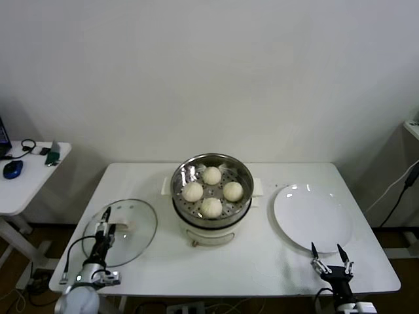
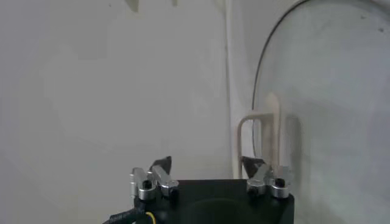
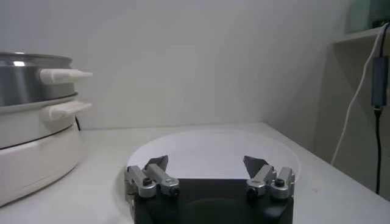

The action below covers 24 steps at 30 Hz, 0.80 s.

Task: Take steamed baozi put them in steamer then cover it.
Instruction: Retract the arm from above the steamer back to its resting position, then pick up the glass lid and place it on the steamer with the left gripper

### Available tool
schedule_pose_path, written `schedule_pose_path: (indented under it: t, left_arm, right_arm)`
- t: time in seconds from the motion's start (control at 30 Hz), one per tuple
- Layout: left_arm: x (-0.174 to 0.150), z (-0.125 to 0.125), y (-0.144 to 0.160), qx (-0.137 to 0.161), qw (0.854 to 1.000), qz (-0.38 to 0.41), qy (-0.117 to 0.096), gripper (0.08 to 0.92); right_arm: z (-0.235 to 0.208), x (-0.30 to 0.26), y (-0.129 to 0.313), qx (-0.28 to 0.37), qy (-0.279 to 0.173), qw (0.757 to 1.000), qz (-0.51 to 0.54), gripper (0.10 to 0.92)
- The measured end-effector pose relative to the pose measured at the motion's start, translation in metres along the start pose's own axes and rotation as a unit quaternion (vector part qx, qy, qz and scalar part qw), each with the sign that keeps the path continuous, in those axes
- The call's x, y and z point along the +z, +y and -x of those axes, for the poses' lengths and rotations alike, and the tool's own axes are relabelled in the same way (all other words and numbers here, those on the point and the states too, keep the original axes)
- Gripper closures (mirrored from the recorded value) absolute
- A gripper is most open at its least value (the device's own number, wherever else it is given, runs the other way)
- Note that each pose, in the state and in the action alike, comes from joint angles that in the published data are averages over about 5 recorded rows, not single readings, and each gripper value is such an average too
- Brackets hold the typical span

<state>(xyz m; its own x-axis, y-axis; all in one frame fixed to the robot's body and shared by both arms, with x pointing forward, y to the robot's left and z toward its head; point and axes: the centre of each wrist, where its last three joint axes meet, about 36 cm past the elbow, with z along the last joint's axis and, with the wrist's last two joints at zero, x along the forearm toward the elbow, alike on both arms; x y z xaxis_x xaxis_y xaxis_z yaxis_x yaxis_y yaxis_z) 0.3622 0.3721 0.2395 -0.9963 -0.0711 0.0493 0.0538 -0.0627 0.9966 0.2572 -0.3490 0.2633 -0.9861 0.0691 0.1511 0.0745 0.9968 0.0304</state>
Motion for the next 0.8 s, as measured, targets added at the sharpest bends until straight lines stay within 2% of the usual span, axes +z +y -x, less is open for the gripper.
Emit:
schedule_pose_path:
  t: [0.33,0.6,0.7,0.8]
  left_arm:
    - [-0.005,0.003,-0.008,0.005,1.0,-0.003,0.002,0.579]
    - [-0.003,0.006,-0.011,0.003,1.0,-0.001,0.014,0.812]
    - [-0.003,0.007,-0.01,0.001,1.0,-0.002,0.019,0.862]
    - [-0.003,0.007,-0.005,-0.004,1.0,-0.006,0.023,0.866]
  right_arm:
    - [0.0,0.0,0.003,0.0,-0.003,1.0,0.001,0.2]
    - [0.0,0.0,0.002,0.0,-0.005,1.0,-0.002,0.2]
    - [0.0,-0.001,0.002,0.001,-0.006,1.0,-0.004,0.199]
    - [0.001,-0.002,0.001,0.001,-0.007,1.0,-0.006,0.2]
